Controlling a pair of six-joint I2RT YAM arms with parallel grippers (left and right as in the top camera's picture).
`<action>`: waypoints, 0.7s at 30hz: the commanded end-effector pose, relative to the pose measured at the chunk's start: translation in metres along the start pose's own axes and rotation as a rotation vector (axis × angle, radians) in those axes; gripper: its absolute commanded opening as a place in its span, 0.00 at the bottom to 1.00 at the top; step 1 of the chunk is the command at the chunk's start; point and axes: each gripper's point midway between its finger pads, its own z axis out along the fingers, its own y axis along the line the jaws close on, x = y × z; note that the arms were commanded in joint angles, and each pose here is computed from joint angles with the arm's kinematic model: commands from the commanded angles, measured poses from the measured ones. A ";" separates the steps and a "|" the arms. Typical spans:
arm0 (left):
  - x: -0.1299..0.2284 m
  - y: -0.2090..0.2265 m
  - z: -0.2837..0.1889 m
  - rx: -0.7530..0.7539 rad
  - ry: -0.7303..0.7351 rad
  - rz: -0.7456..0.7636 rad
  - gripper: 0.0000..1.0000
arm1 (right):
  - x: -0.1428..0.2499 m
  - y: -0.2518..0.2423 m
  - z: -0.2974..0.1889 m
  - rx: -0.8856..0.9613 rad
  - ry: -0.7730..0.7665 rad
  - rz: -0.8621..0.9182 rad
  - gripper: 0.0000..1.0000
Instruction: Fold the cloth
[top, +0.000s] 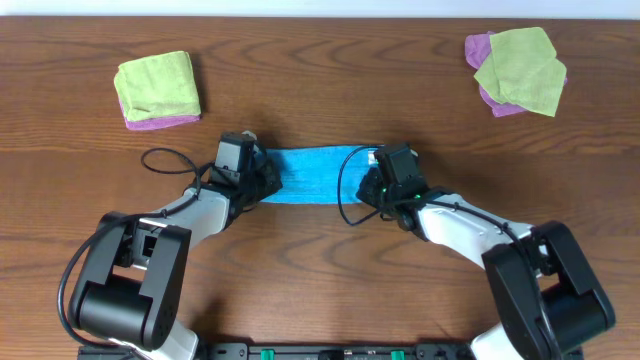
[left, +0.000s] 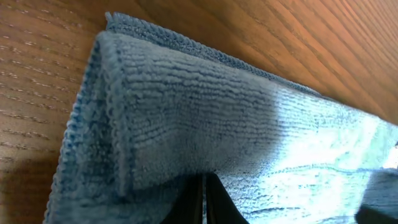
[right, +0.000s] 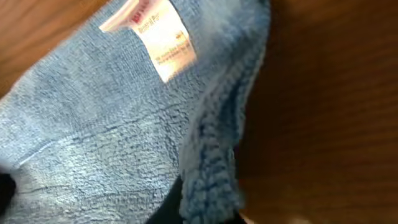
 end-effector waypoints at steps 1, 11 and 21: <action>0.003 0.008 0.004 -0.037 0.010 -0.003 0.06 | -0.002 -0.009 -0.002 0.039 -0.026 -0.066 0.01; 0.006 0.005 0.004 -0.021 0.028 -0.004 0.06 | -0.026 0.046 -0.062 -0.121 -0.179 -0.268 0.01; 0.008 -0.003 0.004 0.015 0.048 -0.002 0.06 | -0.009 0.097 -0.071 -0.235 -0.200 -0.394 0.01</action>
